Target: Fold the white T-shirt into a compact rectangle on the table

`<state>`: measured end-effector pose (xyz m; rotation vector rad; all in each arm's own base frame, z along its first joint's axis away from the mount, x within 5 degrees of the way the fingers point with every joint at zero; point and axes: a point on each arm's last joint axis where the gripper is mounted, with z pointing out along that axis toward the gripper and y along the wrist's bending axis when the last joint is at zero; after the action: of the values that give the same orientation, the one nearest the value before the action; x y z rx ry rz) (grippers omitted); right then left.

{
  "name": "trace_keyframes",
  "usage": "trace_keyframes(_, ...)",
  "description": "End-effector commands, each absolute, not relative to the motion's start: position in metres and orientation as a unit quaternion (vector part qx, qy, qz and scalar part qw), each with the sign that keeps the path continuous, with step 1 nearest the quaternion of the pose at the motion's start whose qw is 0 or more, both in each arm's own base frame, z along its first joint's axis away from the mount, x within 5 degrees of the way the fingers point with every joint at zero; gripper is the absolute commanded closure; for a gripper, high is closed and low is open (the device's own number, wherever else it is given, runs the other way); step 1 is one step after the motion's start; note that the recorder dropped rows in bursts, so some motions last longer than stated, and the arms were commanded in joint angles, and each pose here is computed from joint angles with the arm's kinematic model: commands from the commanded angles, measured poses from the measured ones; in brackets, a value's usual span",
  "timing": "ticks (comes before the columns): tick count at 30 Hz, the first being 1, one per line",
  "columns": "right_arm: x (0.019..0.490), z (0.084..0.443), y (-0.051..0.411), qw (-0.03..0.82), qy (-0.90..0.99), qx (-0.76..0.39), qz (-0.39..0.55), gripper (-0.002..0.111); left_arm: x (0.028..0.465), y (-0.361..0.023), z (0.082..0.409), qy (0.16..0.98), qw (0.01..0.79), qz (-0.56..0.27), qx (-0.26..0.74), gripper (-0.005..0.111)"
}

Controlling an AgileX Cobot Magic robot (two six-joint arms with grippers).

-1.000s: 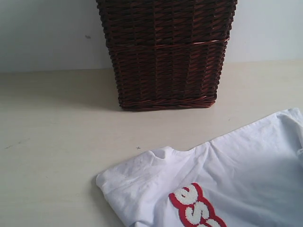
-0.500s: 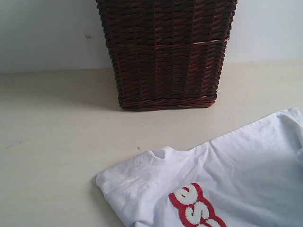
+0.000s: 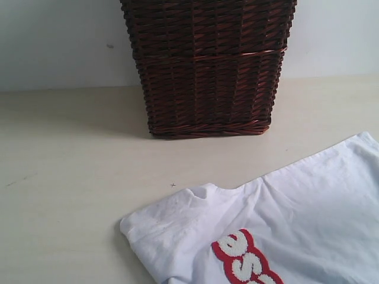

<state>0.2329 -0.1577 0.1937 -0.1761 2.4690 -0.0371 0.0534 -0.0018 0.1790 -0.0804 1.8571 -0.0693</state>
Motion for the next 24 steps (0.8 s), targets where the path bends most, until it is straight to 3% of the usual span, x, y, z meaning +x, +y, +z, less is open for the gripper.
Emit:
trace_keyframes(1, 0.201, 0.209, -0.179, 0.273, 0.954, -0.087, -0.088, 0.057, 0.053, -0.002, 0.181, 0.795, 0.605, -0.031, -0.037, 0.107)
trace_keyframes(6, 0.167, 0.198, -0.171, 0.177, 0.97, -0.163, 0.029, 0.059, 0.053, -0.002, 0.181, 0.795, 0.605, -0.031, -0.037, 0.107)
trace_keyframes(13, 0.188, 0.208, -0.15, 0.321, 0.911, -0.224, 0.13, 0.067, 0.053, -0.002, 0.181, 0.795, 0.605, -0.031, -0.037, 0.107)
trace_keyframes(17, 0.199, 0.191, -0.142, 0.266, 0.923, -0.242, 0.136, 0.082, 0.053, -0.002, 0.181, 0.795, 0.605, -0.031, -0.037, 0.107)
trace_keyframes(24, 0.211, 0.15, -0.165, 0.204, 0.967, -0.127, 0.089, 0.1, 0.053, -0.002, 0.181, 0.795, 0.605, -0.031, -0.037, 0.107)
